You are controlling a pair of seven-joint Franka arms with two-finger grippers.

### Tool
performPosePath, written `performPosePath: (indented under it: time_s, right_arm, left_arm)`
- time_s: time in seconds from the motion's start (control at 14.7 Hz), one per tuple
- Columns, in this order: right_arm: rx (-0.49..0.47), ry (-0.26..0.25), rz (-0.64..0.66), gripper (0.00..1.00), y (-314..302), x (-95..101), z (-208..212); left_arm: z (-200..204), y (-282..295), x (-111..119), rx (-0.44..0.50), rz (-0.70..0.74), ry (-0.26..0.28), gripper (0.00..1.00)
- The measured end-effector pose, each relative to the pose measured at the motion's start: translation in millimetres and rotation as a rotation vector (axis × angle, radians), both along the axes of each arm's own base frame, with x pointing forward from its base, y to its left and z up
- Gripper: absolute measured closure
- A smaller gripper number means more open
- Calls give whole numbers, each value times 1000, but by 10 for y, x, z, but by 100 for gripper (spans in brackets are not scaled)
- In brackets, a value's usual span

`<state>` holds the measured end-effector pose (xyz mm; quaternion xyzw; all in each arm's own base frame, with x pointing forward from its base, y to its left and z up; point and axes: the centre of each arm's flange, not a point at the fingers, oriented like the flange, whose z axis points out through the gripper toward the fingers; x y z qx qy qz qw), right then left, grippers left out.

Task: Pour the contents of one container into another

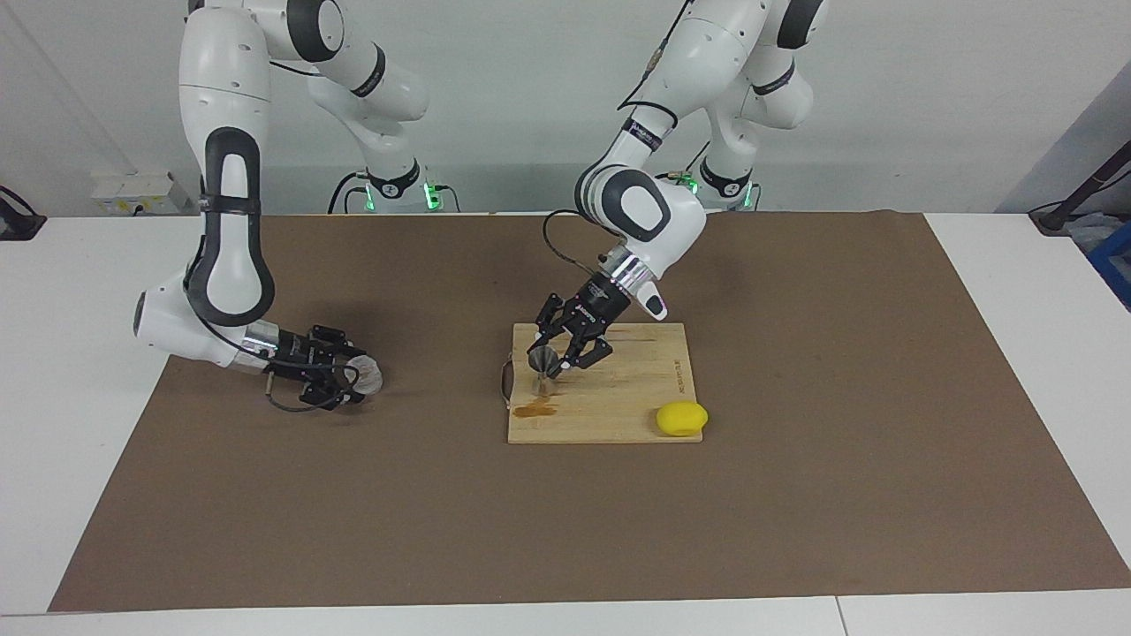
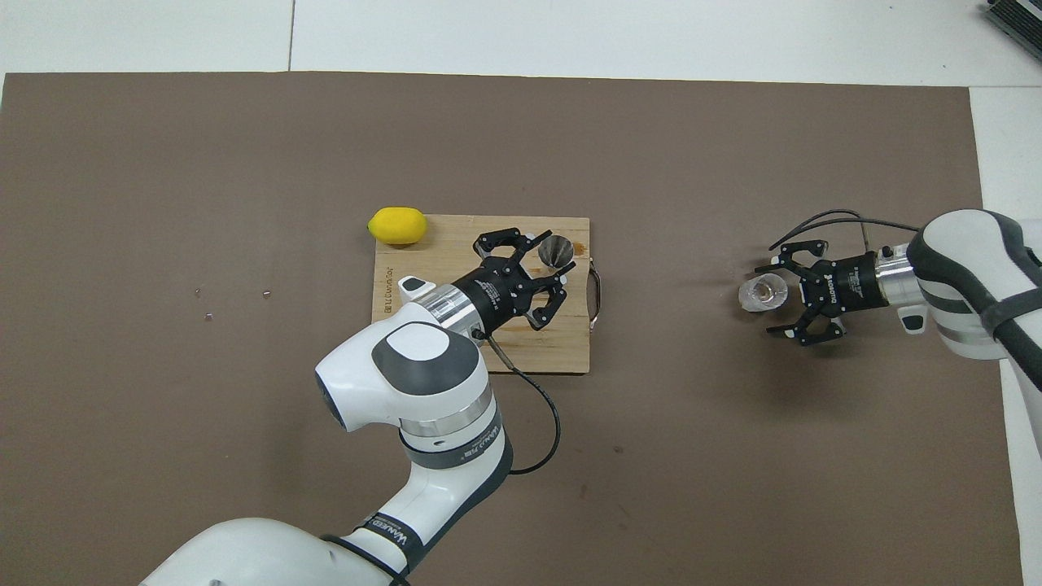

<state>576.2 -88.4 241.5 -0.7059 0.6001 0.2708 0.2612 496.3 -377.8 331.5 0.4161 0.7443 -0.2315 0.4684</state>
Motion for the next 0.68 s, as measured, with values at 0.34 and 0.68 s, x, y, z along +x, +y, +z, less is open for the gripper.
performPosePath:
  time_s: [0.34, 0.68]
  right_arm:
    - [0, 1, 0, 0, 1, -3, -4]
    - [-1, 9, -9, 0, 0, -7, -9]
  left_arm:
    - [-36, 11, -5, 6, 1, 4, 50]
    - [-43, 14, -5, 8, 1, 5, 50]
